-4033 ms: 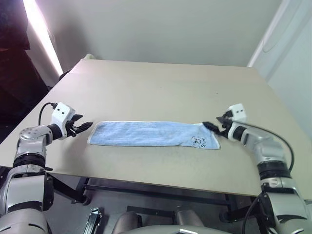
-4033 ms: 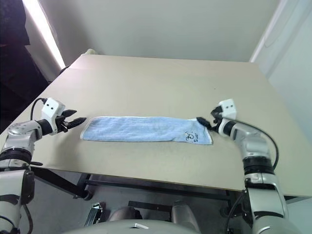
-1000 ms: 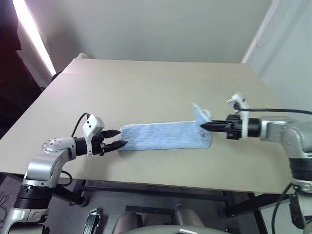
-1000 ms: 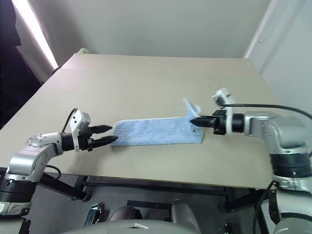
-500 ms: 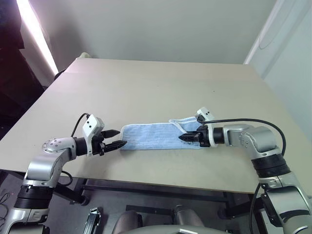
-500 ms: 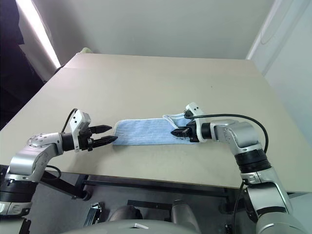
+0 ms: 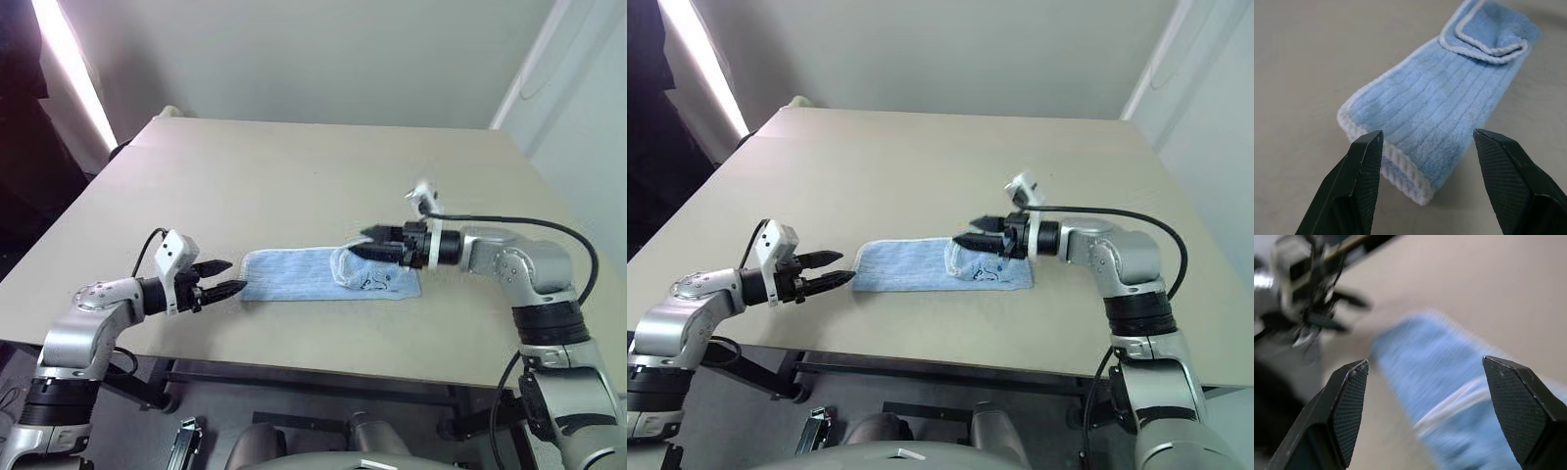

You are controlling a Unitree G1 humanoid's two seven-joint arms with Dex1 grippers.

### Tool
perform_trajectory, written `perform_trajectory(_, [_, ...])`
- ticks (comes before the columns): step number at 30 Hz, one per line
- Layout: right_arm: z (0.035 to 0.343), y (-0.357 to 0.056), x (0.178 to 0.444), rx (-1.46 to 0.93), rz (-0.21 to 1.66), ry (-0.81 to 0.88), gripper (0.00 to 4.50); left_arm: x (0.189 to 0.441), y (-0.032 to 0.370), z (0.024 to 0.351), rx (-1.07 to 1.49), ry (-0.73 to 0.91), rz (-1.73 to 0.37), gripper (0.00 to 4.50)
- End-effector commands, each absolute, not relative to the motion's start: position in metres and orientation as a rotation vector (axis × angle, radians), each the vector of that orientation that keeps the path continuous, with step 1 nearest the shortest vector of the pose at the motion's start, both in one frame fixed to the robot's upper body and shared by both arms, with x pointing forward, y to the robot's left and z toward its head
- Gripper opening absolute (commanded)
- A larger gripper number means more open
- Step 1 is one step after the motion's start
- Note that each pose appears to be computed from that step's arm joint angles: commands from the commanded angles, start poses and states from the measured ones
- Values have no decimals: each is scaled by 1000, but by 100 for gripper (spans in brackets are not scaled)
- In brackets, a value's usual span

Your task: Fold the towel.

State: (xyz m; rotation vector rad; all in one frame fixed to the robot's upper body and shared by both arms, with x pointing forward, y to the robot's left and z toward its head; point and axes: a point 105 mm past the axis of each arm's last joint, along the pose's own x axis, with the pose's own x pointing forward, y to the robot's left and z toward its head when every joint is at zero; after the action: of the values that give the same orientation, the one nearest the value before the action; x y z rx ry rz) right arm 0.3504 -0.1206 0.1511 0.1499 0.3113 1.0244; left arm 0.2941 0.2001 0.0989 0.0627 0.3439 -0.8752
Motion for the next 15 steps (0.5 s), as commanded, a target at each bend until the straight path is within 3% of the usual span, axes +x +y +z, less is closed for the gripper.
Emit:
perform_trajectory(1, [141, -117, 362, 39, 995, 265, 396, 295, 204, 112, 73, 297, -860, 310])
perform_trajectory(11, [42, -102, 356, -343, 992, 307, 396, 288, 208, 113, 65, 299, -827, 310])
perform_trajectory(15, [56, -98, 358, -151, 987, 314, 396, 286, 209, 114, 63, 301, -821, 310])
